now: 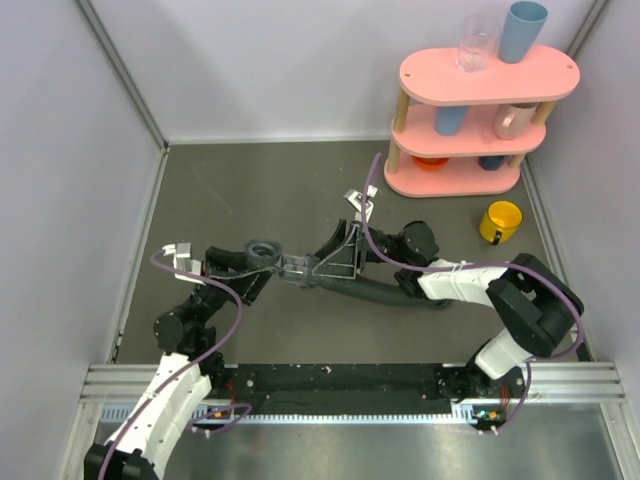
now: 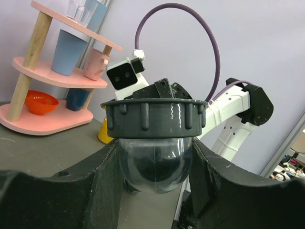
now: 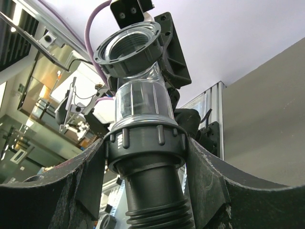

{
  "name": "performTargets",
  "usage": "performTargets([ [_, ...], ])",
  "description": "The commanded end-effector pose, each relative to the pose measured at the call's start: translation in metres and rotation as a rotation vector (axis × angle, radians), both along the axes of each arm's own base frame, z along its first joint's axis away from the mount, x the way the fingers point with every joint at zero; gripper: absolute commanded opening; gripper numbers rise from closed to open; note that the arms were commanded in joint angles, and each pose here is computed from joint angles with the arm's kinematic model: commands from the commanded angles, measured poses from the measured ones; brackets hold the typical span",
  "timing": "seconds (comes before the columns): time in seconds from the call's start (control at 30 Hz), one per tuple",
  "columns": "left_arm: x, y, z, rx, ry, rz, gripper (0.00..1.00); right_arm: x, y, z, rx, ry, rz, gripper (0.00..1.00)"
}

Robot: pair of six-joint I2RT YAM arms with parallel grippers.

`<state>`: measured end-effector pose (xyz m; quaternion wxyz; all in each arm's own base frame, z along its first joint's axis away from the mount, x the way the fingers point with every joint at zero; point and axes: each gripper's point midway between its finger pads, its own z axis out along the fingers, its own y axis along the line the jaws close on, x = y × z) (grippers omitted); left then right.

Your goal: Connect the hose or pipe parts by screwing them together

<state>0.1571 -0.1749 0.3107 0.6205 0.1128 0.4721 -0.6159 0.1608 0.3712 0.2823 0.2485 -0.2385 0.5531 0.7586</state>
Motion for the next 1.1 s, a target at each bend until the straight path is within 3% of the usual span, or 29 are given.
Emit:
performTargets([
  [0.0, -0.018, -0.018, -0.024, 0.141, -0.026, -0.122, 0.0, -0.002, -0.018, 0.079, 0.294, -0.186, -0.071, 0.0],
  [0.37, -0.024, -0.012, -0.009, 0.127, -0.196, -0.054, 0.0, -0.006, -0.022, 0.088, 0.284, -0.093, 0.014, 0.0],
  [0.63, -0.019, -0.012, -0.014, 0.131, -0.175, -0.043, 0.0, -0.003, -0.026, 0.082, 0.266, -0.084, 0.007, 0.0],
  [1.07, -0.016, -0.009, -0.014, 0.166, -0.26, 0.022, 0.0, -0.002, -0.033, 0.085, 0.257, 0.003, 0.03, 0.0],
])
